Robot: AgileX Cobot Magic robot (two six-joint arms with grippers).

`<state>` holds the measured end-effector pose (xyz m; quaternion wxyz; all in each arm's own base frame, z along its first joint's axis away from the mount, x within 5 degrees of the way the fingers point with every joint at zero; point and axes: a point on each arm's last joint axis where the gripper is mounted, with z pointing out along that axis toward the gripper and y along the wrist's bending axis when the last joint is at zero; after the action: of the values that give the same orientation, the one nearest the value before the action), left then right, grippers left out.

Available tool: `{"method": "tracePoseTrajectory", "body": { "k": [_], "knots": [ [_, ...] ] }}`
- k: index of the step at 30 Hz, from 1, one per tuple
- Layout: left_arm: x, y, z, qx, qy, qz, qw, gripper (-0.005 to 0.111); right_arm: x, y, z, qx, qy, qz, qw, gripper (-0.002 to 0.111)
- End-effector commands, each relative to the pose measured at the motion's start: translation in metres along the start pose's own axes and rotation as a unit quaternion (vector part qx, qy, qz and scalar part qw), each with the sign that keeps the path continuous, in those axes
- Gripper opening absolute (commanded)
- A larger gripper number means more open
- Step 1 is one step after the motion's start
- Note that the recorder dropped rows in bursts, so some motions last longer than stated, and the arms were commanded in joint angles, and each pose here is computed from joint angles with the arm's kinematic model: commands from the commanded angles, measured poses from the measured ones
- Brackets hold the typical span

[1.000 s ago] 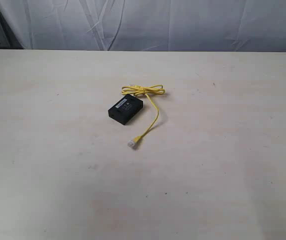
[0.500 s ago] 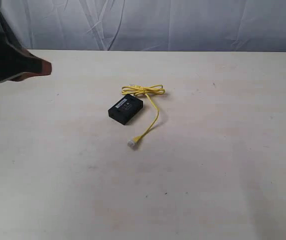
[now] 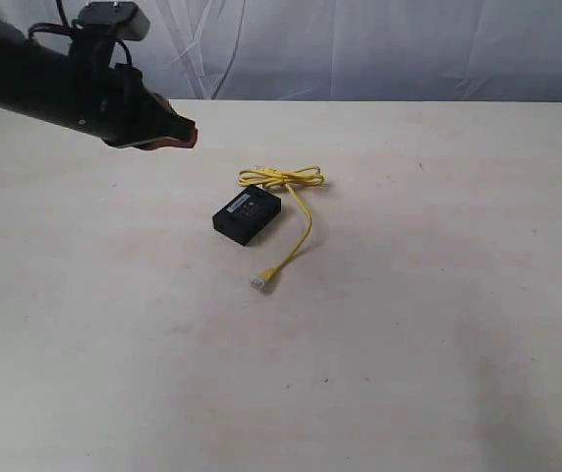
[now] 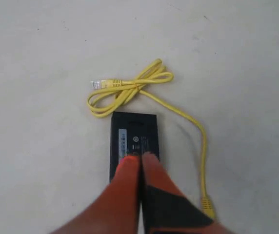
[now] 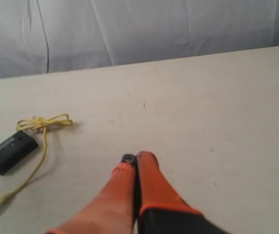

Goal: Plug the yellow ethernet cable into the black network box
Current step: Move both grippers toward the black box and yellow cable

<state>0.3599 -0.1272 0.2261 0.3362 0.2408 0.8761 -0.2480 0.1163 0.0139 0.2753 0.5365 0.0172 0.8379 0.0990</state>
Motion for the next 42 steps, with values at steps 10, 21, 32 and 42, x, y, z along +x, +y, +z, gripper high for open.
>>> {"method": "tracePoseTrajectory", "body": {
  "k": [10, 21, 32, 42],
  "knots": [
    [-0.002, 0.031, 0.064, 0.012, 0.034, -0.021, 0.999, 0.0, -0.05, 0.013, 0.081, -0.104, 0.206, -0.176, 0.957, -0.001],
    [-0.003, 0.053, 0.099, 0.041, 0.094, -0.018, 0.995, 0.0, -0.065, 0.068, 0.199, -0.247, 0.283, -0.32, 0.87, -0.001],
    [0.004, 0.084, 0.102, 0.099, 0.099, 0.032, 0.99, 0.0, -0.052, 0.102, 0.289, -0.394, 0.303, -0.438, 0.749, -0.001],
    [0.01, 0.088, 0.118, 0.146, 0.098, 0.096, 0.98, 0.0, -0.021, 0.134, 0.325, -0.462, 0.298, -0.496, 0.672, -0.001]
  ]
}}
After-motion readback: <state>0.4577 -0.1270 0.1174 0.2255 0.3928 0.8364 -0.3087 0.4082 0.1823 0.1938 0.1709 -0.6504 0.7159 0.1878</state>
